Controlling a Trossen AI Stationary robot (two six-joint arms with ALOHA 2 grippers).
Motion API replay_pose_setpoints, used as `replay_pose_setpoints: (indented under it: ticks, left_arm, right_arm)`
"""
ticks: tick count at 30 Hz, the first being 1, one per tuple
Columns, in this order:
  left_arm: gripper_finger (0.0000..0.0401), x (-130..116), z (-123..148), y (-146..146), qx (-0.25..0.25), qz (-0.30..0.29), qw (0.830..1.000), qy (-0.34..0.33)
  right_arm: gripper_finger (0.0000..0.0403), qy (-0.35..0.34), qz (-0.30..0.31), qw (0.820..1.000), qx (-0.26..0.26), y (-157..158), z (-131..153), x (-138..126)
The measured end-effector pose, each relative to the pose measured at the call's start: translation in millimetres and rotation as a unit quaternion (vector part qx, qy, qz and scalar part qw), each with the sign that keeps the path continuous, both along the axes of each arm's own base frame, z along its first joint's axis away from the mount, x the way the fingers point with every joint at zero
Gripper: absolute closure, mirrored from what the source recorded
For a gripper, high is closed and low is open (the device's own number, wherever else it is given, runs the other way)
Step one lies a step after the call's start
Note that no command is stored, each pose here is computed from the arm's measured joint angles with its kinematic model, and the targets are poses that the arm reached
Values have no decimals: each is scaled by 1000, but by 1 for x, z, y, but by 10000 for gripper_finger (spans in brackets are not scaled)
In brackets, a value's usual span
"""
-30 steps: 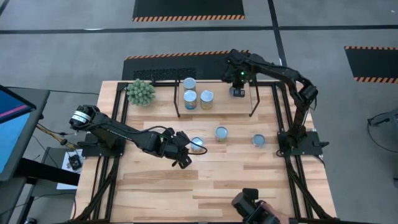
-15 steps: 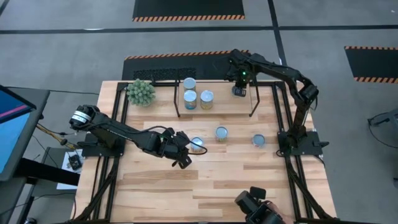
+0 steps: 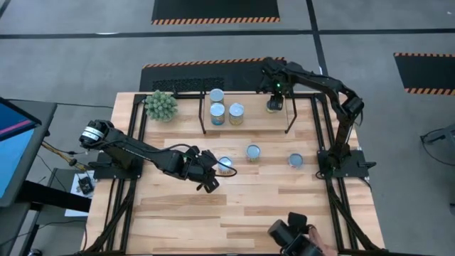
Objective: Pick and place cans onto a shelf
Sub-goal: Put the canned salmon on the shelf
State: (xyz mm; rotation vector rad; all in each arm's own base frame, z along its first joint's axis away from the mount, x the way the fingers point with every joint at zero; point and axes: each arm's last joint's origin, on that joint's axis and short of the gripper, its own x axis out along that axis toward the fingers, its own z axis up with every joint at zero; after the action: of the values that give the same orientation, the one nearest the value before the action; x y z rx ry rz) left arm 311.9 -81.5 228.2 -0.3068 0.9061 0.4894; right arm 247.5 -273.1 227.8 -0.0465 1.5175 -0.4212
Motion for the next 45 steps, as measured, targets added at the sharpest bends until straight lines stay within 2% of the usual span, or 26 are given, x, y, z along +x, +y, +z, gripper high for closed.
replay_pose_setpoints:
  ticks: [6, 10, 13, 15, 18, 20, 22, 28, 30, 34, 40, 45]
  left_arm:
    - [273, 0, 0, 0, 1, 0, 1000, 0]
    - [273, 0, 0, 0, 2, 1, 1000, -1]
    - [273, 0, 0, 0, 4, 2, 1000, -1]
    - [273, 0, 0, 1, 9, 4, 1000, -3]
    - [273, 0, 0, 1, 18, 8, 1000, -5]
    - [273, 0, 0, 1, 25, 5, 1000, -4]
    - [273, 0, 0, 1, 27, 4, 1000, -4]
    - [273, 0, 0, 2, 28, 5, 1000, -2]
    - [273, -1, 0, 2, 28, 4, 1000, 0]
    - [273, 0, 0, 2, 34, -5, 999, 2]
    - [273, 0, 0, 1, 38, -9, 999, 0]
    - [273, 0, 1, 1, 40, -10, 999, 0]
  right_arm:
    - [195, 1, -13, 1000, 7, 10, 25, 10]
    - [206, -2, -65, 998, 23, 24, 48, 17]
    - [213, -3, -126, 991, 39, 39, 62, 22]
    - [217, -4, -174, 983, 66, 52, 66, 25]
    - [221, 9, -215, 967, 135, 75, 67, 30]
    - [223, 14, -208, 962, 176, 91, 66, 36]
    - [223, 12, -180, 964, 194, 108, 64, 43]
    - [223, 32, -111, 975, 191, 160, 68, 48]
    - [224, 44, -83, 979, 182, 176, 67, 42]
    - [229, 76, -49, 985, 146, 203, 60, 13]
    - [232, 71, -115, 983, 123, 226, 31, -40]
    - [230, 39, -179, 976, 121, 237, 6, -64]
